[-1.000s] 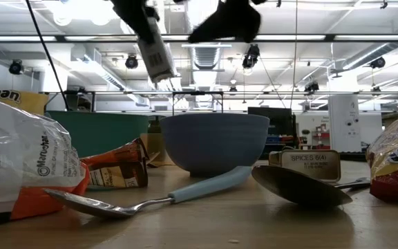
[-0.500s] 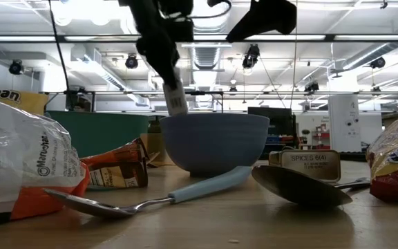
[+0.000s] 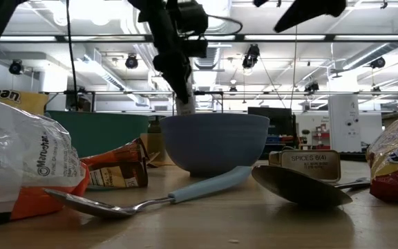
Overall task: Pick & Place Food Item
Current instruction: Put the white spice bottle into the orange bin
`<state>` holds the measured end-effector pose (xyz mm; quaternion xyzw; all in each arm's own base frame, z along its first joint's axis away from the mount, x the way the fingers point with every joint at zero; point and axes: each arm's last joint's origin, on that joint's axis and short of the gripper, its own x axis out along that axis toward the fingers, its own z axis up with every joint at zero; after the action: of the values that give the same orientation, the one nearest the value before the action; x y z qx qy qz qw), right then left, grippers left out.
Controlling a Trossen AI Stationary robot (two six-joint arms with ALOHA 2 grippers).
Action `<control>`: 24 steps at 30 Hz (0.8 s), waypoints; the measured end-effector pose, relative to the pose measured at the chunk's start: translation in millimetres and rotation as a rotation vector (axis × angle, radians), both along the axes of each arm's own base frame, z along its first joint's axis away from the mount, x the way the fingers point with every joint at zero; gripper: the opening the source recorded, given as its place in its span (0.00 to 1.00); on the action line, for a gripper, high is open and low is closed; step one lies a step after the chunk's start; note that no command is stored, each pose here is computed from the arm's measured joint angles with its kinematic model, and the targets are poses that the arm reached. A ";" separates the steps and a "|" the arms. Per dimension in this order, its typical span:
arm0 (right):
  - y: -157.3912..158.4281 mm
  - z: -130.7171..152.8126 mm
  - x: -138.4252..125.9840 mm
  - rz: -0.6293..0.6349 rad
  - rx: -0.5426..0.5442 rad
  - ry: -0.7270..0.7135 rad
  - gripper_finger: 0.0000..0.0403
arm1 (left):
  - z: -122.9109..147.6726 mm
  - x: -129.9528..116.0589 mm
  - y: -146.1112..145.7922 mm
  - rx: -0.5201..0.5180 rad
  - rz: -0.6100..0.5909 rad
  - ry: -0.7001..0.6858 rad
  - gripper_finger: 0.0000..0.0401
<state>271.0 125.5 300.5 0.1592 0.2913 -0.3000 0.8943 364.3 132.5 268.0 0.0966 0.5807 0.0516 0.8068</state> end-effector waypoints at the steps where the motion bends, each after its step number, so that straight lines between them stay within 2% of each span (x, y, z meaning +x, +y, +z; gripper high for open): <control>1: 0.7 -0.2 -3.3 -0.005 -0.005 0.009 0.88 | -2.4 -1.1 1.9 -0.008 0.004 0.010 0.46; 8: 0.6 0.7 -10.5 -0.025 0.002 0.021 0.88 | -18.5 0.8 8.2 -0.054 0.007 0.062 0.46; 11: 0.5 0.6 -10.7 -0.018 -0.008 0.029 0.88 | -21.9 0.8 7.9 -0.122 -0.012 0.057 0.46; 24: -0.6 0.4 -10.9 -0.021 -0.020 0.034 0.88 | -35.5 -3.1 6.8 -0.180 -0.033 0.073 0.46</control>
<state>260.1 124.8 301.0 0.1482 0.3018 -0.3151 0.8875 361.2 139.3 232.5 0.0350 0.6103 -0.0174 0.7912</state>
